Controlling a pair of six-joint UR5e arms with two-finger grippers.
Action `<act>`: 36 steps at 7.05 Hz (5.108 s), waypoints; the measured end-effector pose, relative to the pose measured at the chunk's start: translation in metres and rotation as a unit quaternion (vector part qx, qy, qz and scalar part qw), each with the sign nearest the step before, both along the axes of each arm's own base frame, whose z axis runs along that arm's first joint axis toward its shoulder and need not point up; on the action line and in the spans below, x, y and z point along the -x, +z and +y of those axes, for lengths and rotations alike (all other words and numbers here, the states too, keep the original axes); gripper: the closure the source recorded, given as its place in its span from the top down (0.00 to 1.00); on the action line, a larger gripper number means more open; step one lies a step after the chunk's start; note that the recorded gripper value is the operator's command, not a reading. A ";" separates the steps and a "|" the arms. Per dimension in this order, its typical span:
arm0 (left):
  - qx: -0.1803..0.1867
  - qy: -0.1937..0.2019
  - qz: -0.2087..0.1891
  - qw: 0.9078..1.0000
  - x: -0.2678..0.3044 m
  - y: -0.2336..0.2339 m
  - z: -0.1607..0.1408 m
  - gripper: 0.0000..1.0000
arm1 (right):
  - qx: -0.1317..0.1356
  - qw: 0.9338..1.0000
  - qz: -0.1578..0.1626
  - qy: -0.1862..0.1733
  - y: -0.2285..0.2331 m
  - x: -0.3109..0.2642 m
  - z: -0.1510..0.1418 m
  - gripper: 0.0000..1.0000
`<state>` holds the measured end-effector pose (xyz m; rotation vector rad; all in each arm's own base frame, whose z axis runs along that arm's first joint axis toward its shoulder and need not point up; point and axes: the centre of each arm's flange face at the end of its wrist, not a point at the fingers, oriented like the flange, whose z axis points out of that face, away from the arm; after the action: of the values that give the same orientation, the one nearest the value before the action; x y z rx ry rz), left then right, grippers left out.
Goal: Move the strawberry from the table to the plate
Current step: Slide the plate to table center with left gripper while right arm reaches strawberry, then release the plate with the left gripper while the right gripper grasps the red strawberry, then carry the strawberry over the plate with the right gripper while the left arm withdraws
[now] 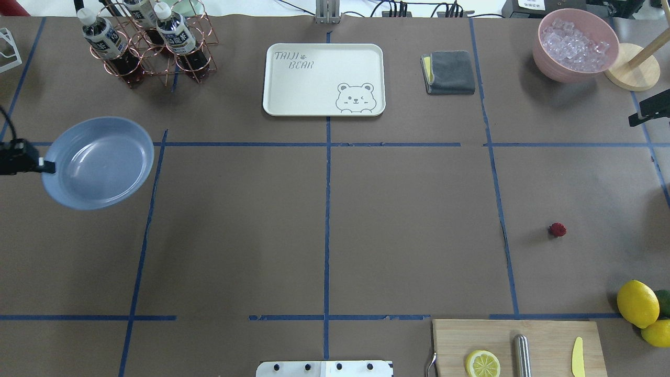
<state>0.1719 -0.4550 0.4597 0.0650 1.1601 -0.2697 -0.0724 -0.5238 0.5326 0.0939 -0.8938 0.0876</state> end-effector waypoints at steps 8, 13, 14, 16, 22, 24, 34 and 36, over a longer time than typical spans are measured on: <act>0.144 -0.069 0.006 0.987 -0.336 -0.215 0.062 0.00 | 0.001 1.000 0.016 -0.011 -0.017 0.146 0.065 1.00; 0.140 -0.044 -0.003 0.989 -0.390 -0.209 0.110 1.00 | 0.002 0.999 0.025 -0.035 -0.010 0.162 0.091 1.00; 0.137 -0.041 -0.001 0.990 -0.389 -0.211 0.113 1.00 | 0.002 0.999 0.030 -0.037 -0.009 0.170 0.095 1.00; 0.113 -0.040 0.009 0.993 -0.370 -0.223 0.104 1.00 | 0.002 0.998 0.041 -0.037 -0.008 0.190 0.105 1.00; 0.066 -0.057 -0.011 0.996 -0.294 -0.232 0.037 1.00 | 0.010 0.997 0.062 -0.054 0.009 0.207 0.127 0.99; 0.062 -0.057 -0.015 0.996 -0.291 -0.230 0.032 1.00 | 0.016 0.996 0.067 -0.062 0.017 0.208 0.135 0.71; 0.049 -0.063 -0.018 0.997 -0.266 -0.227 0.008 1.00 | -0.011 0.997 0.051 -0.056 -0.014 0.201 0.135 0.00; 0.015 -0.052 -0.040 0.998 -0.221 -0.204 -0.021 1.00 | -0.023 0.998 0.023 -0.048 -0.079 0.194 0.125 0.00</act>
<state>0.3933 -0.4763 0.2556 0.1092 1.0737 -0.3733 -0.2665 -0.3985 0.4536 0.0956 -0.8539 -0.0240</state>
